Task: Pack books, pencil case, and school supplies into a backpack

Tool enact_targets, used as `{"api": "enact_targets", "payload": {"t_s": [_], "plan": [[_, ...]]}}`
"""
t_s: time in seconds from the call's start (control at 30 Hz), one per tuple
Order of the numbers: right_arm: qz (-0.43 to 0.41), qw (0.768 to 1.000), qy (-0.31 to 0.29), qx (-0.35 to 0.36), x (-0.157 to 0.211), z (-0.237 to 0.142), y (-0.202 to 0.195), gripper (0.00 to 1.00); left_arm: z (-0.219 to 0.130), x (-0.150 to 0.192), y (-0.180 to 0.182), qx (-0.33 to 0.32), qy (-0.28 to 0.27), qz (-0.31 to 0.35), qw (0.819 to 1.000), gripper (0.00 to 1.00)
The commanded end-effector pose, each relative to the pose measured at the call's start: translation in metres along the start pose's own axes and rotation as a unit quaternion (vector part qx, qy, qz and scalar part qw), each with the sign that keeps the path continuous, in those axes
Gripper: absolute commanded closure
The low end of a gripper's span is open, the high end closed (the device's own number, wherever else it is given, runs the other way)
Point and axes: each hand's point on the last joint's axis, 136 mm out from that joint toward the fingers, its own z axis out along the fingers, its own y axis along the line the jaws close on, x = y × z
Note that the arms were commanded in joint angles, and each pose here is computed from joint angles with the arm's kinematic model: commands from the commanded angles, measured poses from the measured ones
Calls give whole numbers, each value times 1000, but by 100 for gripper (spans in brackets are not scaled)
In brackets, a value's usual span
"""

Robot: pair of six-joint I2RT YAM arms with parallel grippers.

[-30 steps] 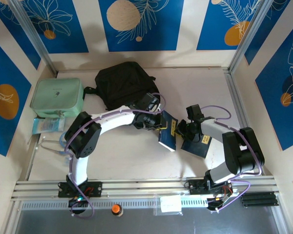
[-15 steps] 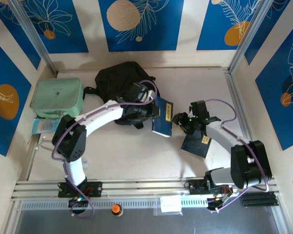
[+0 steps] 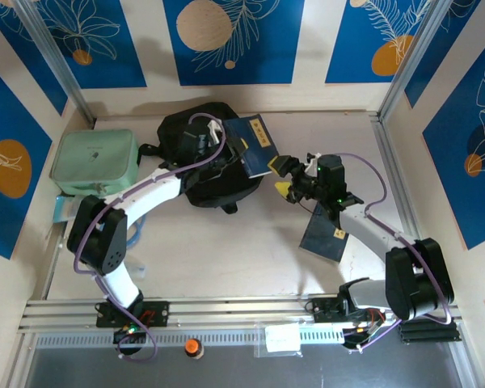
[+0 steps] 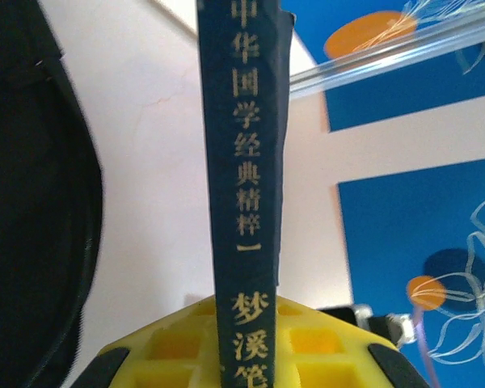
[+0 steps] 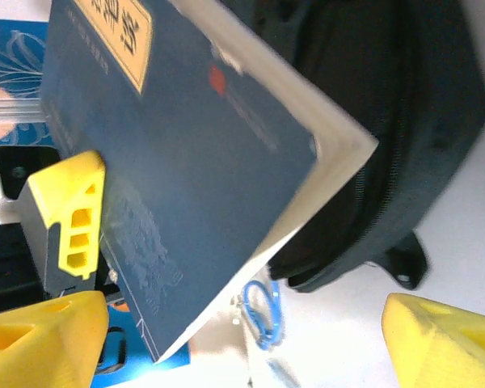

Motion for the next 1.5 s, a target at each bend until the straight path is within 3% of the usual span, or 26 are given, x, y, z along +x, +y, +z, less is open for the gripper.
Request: {"api": "enact_targets", "payload": {"t_s": [0.0,0.23,0.47,0.63,0.83,0.9,0.97,1.1,1.2,1.3,1.47], "plan": [[33,998,-31,-50,-7,-1,24,11,-14,-23,-53,105,-47,-34,993,100],[34,992,-46,-109,-12,12,49,15,-15,-26,-61,151,-51,-93,983,100],[42,981,-51,-181,-24,27,67,32,-16,-26,-56,164,-46,-122,978,100],[34,978,-59,-196,-27,36,69,49,-16,-28,-47,156,-51,-126,978,100],[20,978,-72,-192,-30,36,66,77,-15,-25,-25,122,-51,-121,984,100],[20,981,-73,-177,-30,35,59,88,-16,-24,-15,107,-56,-110,987,92],[10,985,-67,-159,-28,33,53,95,-19,-22,0,81,-60,-90,991,74],[-16,992,-69,-99,-26,21,35,97,-33,-15,41,9,-63,3,998,41],[-48,995,-73,-45,-31,7,22,97,-44,-3,81,-58,-33,69,995,26],[-73,994,-79,-9,-37,-8,15,97,-51,16,114,-135,27,136,981,22],[-115,990,-83,16,-44,-21,16,97,-51,34,146,-188,110,213,952,21]]}}
